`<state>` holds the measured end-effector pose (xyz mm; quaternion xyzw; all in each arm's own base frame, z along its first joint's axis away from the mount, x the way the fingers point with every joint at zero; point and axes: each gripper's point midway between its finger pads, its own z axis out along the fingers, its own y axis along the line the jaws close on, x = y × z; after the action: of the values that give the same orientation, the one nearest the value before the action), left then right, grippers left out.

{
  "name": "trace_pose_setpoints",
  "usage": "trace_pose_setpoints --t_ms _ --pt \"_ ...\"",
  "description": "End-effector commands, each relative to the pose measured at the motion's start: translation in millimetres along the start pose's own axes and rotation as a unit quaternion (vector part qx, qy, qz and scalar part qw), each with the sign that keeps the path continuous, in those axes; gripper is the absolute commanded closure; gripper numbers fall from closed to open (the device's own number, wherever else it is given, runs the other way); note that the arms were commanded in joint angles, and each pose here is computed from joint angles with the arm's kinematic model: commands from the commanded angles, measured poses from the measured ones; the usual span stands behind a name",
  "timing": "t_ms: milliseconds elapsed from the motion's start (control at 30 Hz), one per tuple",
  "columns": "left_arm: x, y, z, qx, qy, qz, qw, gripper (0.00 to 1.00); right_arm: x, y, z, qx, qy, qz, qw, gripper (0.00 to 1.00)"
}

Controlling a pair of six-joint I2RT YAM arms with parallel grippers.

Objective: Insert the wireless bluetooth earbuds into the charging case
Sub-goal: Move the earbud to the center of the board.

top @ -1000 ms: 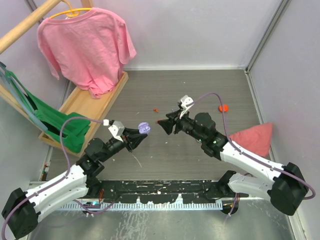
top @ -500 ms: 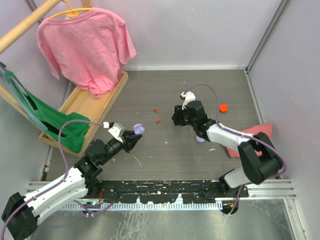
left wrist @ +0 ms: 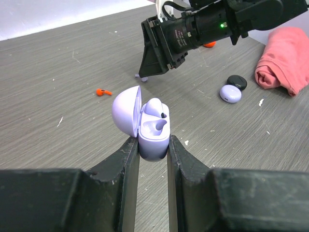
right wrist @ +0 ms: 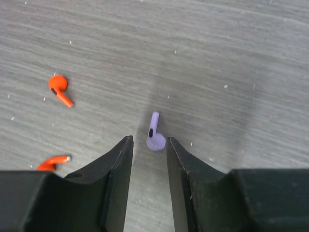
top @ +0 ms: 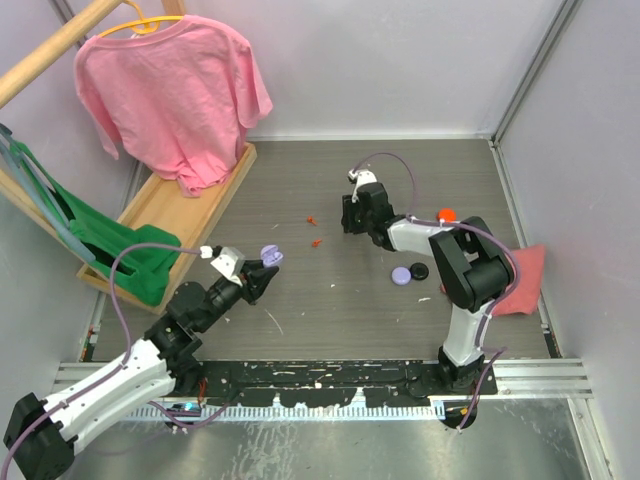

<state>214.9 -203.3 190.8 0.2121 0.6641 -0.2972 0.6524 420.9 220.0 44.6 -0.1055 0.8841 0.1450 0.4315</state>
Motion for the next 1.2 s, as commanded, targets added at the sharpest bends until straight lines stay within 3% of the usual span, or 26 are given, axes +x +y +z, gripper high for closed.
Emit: trace_pose_setpoints --t_ms 0,467,1167 --pt "-5.9 3.8 2.8 -0.008 -0.011 0.008 1.000 1.00 -35.9 0.9 13.5 0.007 -0.042 -0.014 0.999 0.61" --pt "-6.0 0.5 3.1 0.001 -0.011 0.008 1.000 1.00 -1.4 3.0 22.3 -0.003 0.033 -0.040 0.999 0.80" --pt "-12.0 -2.0 -3.2 0.006 -0.023 0.003 1.000 1.00 107.1 90.0 -79.6 -0.083 0.157 -0.150 0.973 0.78"
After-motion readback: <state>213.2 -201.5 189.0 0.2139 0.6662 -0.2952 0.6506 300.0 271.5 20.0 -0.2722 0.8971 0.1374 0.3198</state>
